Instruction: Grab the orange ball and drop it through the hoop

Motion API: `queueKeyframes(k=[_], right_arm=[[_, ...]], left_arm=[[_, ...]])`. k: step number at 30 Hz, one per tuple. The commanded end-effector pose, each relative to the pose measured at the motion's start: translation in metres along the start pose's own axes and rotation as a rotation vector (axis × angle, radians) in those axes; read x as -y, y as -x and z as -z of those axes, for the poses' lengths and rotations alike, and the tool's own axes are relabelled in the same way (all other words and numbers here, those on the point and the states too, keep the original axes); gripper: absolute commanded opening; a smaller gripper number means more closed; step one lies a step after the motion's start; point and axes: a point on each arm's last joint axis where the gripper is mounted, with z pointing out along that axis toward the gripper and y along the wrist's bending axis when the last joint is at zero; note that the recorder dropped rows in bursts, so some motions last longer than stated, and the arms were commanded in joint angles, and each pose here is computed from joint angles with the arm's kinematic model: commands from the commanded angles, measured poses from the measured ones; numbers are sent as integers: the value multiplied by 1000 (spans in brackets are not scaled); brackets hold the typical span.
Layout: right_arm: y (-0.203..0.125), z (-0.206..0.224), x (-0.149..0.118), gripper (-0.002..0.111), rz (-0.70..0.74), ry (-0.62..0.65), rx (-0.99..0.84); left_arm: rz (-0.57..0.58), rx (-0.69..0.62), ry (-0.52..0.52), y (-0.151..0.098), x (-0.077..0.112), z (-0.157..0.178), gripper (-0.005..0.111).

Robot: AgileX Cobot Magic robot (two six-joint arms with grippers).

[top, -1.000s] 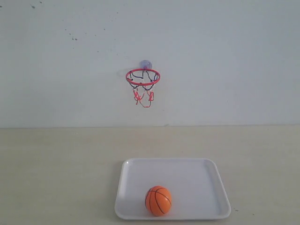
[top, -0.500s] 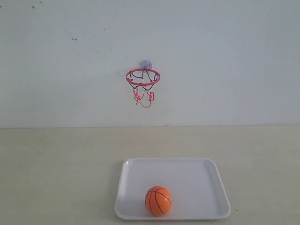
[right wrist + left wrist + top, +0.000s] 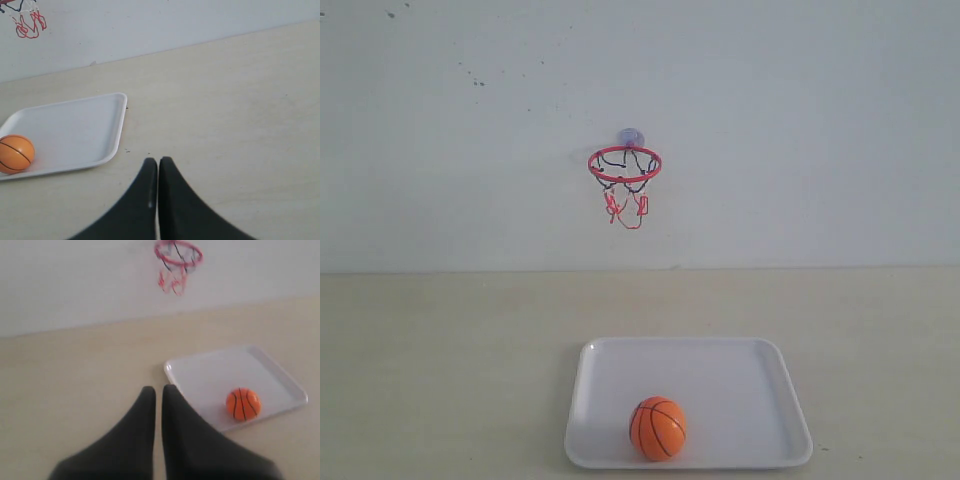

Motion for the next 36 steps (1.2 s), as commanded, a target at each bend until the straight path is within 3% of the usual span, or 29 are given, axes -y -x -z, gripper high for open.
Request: queueKeyframes(k=[1,3,10,13,15,19,28,33,36], right_arm=[[2,1,0,0,15,1,19],[2,1,0,0,15,1,19],[2,1,0,0,15,1,19],[2,1,0,0,15,1,19],[2,1,0,0,15,1,19],[2,1,0,0,15,1,19],[2,1,0,0,15,1,19],[2,1,0,0,15,1,19],[2,1,0,0,15,1,19]], left_arm=[[-155,-215,-157,16,-7,-55,4],[-176,-245,-192,18,-12,-79,4],[-479,-212,-410,5,-16,-135,4],[-442,-116,-457,-1,-17,-159,4],[-348,-59,-484,-4,-18,-173,4],[-322,19,-569,-12,-11,-192,7],[-331,-93,-645,-27,25,-235,50],[-359,-164,-560,-33,43,-254,66],[-376,-188,-540,-39,52,-260,70]])
